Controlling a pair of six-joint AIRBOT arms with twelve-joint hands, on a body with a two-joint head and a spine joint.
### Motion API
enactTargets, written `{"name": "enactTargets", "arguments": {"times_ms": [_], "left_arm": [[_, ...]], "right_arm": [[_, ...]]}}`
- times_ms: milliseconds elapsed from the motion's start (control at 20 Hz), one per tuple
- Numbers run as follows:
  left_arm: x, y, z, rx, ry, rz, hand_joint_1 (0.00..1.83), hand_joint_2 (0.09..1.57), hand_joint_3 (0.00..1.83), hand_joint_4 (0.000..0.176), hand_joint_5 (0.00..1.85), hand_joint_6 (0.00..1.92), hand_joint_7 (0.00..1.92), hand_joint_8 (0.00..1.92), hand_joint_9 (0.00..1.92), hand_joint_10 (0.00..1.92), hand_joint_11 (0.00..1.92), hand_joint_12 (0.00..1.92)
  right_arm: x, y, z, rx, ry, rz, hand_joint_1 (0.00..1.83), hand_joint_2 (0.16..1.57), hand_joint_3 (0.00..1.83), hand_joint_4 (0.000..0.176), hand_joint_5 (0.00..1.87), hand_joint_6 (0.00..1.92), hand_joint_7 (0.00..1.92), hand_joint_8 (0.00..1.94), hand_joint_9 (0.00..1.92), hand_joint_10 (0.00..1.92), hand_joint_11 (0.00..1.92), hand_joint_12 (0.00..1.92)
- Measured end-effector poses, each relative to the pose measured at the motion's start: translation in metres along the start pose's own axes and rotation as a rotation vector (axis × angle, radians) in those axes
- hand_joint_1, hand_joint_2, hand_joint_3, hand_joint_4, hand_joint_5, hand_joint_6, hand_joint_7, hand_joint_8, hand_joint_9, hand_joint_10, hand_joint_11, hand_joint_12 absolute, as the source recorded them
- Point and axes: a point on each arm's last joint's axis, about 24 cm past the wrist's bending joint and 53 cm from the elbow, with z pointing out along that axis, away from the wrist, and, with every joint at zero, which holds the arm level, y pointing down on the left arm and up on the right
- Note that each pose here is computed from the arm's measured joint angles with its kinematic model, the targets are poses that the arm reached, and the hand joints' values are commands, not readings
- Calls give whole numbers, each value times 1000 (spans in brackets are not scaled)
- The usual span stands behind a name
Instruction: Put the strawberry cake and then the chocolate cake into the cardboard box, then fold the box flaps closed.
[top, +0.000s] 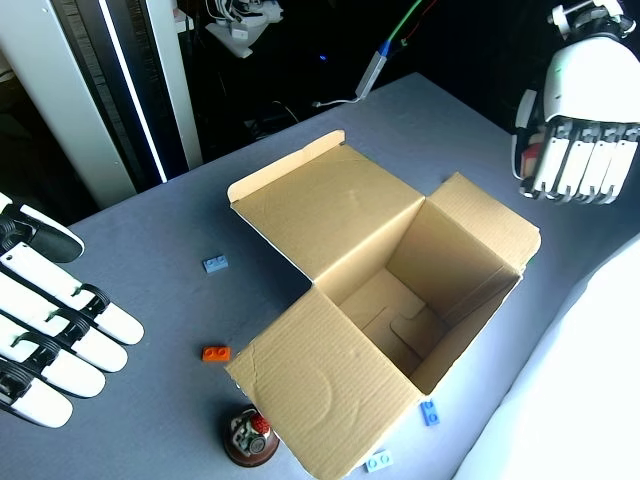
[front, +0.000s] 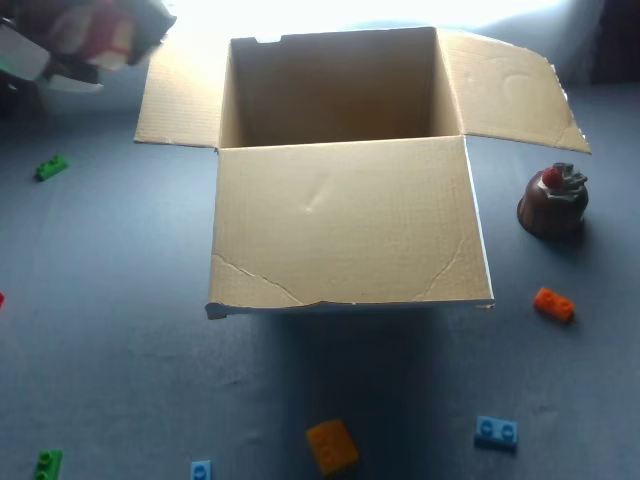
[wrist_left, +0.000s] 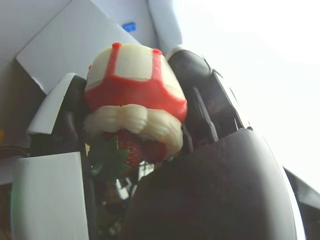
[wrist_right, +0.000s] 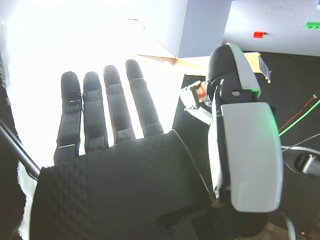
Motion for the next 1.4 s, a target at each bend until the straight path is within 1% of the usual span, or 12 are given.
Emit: {"name": "enactTargets", "arguments": {"times_ms": [100, 250, 350, 400, 650, 800, 850, 900, 1050, 1100, 1300, 1400], "left_arm": [[1, -15, 10, 39, 14, 5, 1306, 1178, 252, 0, 663, 1394, 617, 1667, 599, 1761, 462, 1921], [-2, -26, 16, 67, 14, 9, 1306, 1205, 206, 0, 643, 1381, 617, 1673, 593, 1781, 466, 1921], [-7, -30, 18, 74, 11, 20, 1312, 1209, 171, 0, 670, 1331, 634, 1645, 603, 1768, 468, 1921], [-9, -33, 19, 76, 10, 28, 1307, 1214, 173, 0, 663, 1366, 625, 1653, 594, 1765, 465, 1921], [-11, -56, 40, 125, 29, 59, 1305, 1211, 175, 0, 670, 1378, 625, 1641, 598, 1754, 481, 1921], [-10, -73, 55, 164, 48, 82, 1292, 1216, 197, 0, 635, 1467, 601, 1659, 583, 1761, 471, 1921], [-9, -78, 59, 173, 53, 89, 1301, 1149, 319, 0, 672, 1453, 615, 1661, 587, 1762, 466, 1921], [-8, -81, 62, 178, 58, 97, 1305, 1137, 343, 0, 672, 1424, 613, 1682, 591, 1775, 467, 1921], [5, -92, 79, 196, 99, 126, 1306, 1162, 287, 0, 671, 1395, 616, 1669, 594, 1770, 453, 1921], [11, -95, 84, 200, 117, 141, 1310, 1164, 283, 0, 673, 1370, 611, 1691, 593, 1778, 461, 1921], [17, -108, 100, 225, 137, 162, 1302, 1158, 304, 0, 652, 1427, 614, 1667, 600, 1778, 483, 1921], [20, -107, 107, 216, 144, 176, 1297, 1157, 315, 0, 643, 1473, 605, 1670, 596, 1770, 483, 1921]], "right_arm": [[0, 0, 0, -1, -1, 0, 230, 1139, 1, 0, 231, 4, 183, 3, 167, 8, 0, 620], [0, 0, 0, 0, 0, 0, 247, 1138, 0, 0, 226, 1, 171, 4, 153, 1, 0, 549], [0, 0, 0, -1, -1, 0, 247, 1129, 0, 0, 240, 3, 204, 5, 185, 9, 0, 675], [0, 0, 0, -1, -1, -1, 247, 1131, 0, 0, 233, 1, 186, 6, 173, 3, 0, 592], [0, 0, 0, -1, -1, 0, 250, 1129, 0, 0, 236, 0, 186, 3, 170, 1, 0, 547], [0, 0, 0, 0, -1, 0, 263, 1133, 1, 0, 223, 1, 174, 0, 151, 7, 0, 449], [0, 0, 0, -1, -1, 0, 255, 1134, 1, 0, 221, 1, 184, 3, 157, 9, 0, 470], [0, 0, 0, 0, 0, 0, 266, 1132, 0, 0, 222, 1, 185, 2, 165, 11, 0, 483], [-1, 1, 1, -2, -5, 2, 278, 1132, 0, 0, 225, 1, 186, 1, 160, 6, 0, 424], [-2, 2, 1, -5, -9, 3, 252, 1132, 0, 0, 226, 1, 192, 2, 169, 8, 0, 504], [-2, 3, 1, -8, -9, 1, 281, 1131, 0, 0, 236, 8, 196, 6, 172, 5, 0, 577], [-2, 3, 2, -9, -10, 0, 286, 1129, 0, 0, 237, 7, 201, 5, 176, 6, 0, 618]]}}
